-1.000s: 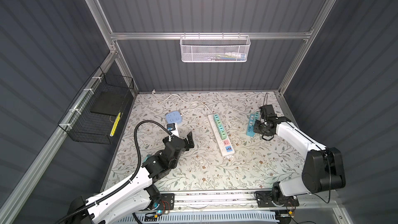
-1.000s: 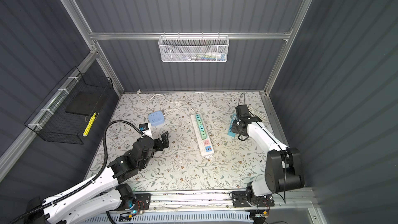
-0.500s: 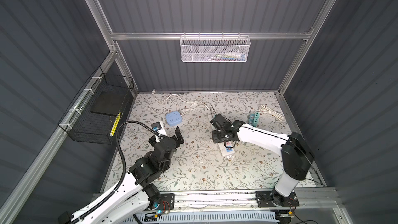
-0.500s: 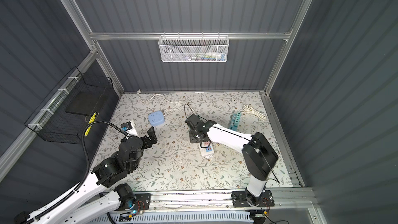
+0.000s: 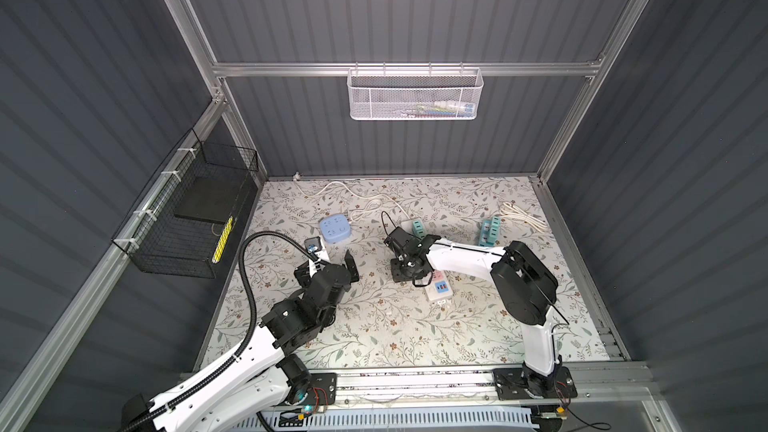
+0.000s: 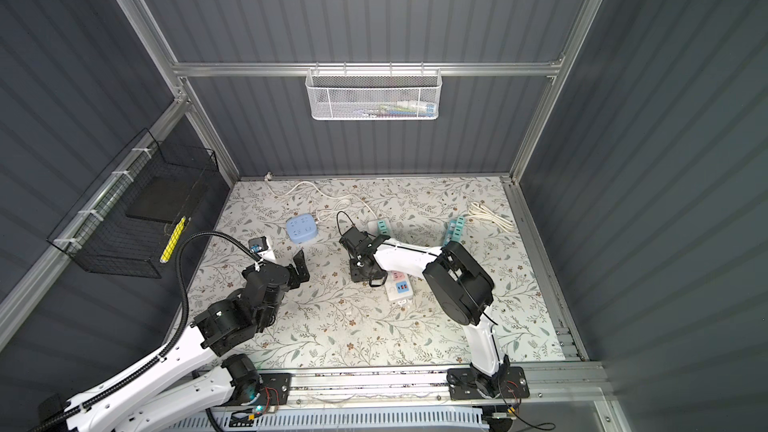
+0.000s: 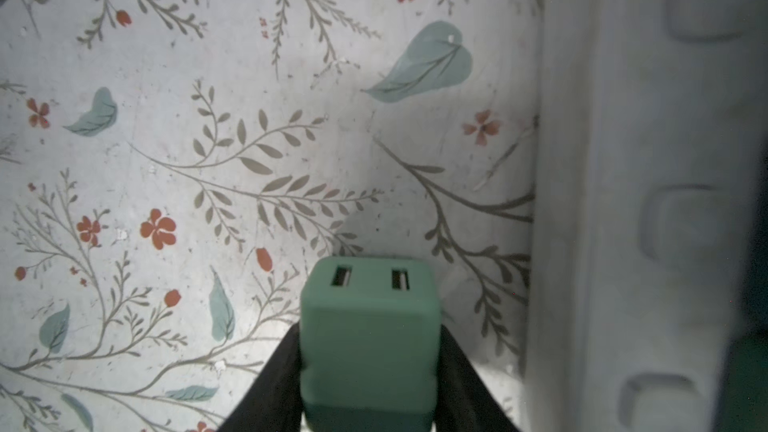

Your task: Insert the plug

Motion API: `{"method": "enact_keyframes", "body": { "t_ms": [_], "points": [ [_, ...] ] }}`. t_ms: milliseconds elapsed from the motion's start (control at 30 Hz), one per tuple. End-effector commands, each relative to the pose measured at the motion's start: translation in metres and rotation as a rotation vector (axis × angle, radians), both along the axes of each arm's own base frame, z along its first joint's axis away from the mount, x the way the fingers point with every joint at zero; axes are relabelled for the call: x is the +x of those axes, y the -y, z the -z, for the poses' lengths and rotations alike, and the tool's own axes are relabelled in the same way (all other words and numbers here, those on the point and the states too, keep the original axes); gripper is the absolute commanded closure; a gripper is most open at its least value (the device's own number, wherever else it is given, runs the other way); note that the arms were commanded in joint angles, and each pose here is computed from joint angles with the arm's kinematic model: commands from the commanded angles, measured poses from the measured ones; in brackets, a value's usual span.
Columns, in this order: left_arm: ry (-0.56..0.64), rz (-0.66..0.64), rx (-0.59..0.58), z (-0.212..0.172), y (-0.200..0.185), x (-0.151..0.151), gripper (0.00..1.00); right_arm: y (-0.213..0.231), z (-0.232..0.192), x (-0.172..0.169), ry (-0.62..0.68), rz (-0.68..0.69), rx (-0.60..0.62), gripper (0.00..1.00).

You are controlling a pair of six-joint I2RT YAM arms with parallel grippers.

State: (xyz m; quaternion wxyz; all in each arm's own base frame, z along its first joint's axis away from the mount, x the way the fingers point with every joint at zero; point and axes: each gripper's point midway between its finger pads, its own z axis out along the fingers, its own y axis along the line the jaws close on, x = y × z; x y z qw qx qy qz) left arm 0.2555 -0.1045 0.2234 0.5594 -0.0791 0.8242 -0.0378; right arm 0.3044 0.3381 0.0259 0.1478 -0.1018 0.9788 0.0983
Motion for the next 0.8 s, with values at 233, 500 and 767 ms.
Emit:
{"method": "enact_keyframes", "body": {
  "t_ms": [233, 500, 767],
  "points": [
    [-0.019, 0.013, -0.026, 0.001, 0.013, 0.011, 0.0, 0.003, 0.019, -0.006, -0.038, 0.032, -0.062, 0.58],
    [-0.056, -0.013, -0.027, -0.002, 0.014, 0.013, 0.0, 0.0, 0.025, -0.009, -0.063, 0.001, -0.101, 0.55],
    [-0.049, -0.025, -0.074, 0.004, 0.006, 0.005, 0.0, -0.008, 0.028, -0.009, -0.08, -0.028, -0.068, 0.49]
  ]
}}
